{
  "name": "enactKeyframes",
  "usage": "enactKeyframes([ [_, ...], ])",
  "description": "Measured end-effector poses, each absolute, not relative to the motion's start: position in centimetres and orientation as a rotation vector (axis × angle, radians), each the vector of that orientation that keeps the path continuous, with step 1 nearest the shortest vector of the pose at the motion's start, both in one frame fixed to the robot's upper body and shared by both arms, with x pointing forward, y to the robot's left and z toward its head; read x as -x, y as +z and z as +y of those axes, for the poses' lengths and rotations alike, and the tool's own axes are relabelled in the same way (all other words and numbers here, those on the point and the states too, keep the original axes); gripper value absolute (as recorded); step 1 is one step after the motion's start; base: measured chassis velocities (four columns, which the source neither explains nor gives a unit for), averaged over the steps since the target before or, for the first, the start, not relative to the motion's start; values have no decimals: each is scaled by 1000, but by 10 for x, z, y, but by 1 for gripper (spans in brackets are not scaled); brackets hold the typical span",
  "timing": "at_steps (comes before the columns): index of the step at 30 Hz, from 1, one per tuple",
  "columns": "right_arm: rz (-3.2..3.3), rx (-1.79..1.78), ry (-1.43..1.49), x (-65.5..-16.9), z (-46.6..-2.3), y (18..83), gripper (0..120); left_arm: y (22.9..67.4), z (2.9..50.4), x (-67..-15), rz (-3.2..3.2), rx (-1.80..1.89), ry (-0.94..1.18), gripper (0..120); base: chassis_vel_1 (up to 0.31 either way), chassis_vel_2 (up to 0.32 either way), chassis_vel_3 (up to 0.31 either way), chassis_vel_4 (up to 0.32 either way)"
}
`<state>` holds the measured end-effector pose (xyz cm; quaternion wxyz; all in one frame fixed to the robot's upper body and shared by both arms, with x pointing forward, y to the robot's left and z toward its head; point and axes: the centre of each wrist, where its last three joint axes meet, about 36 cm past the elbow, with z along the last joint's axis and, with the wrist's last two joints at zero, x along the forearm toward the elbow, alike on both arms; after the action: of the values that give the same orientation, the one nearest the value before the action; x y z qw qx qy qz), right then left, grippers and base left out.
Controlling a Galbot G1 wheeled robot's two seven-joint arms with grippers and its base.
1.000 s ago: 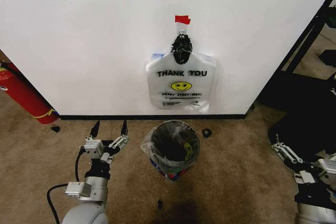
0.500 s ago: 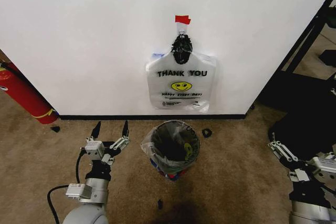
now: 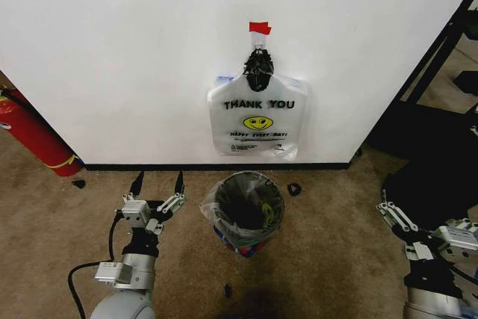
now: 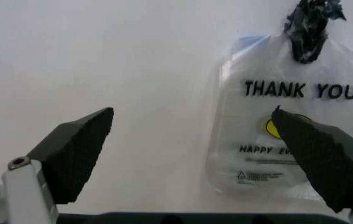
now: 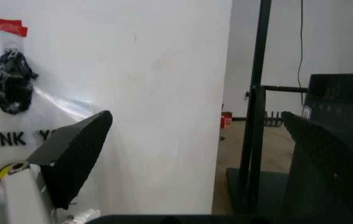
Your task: Pick up the garbage bag from the wall and place it over the trash bin.
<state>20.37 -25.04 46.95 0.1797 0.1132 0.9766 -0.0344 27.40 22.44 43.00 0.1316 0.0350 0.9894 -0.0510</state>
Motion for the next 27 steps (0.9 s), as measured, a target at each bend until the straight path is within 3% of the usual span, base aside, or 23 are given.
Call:
enactKeyframes([
  [27,2779,-272,-75,-208,-234,467,100,427,223,-280,2870,-90,-151,100,0,0,0,0],
])
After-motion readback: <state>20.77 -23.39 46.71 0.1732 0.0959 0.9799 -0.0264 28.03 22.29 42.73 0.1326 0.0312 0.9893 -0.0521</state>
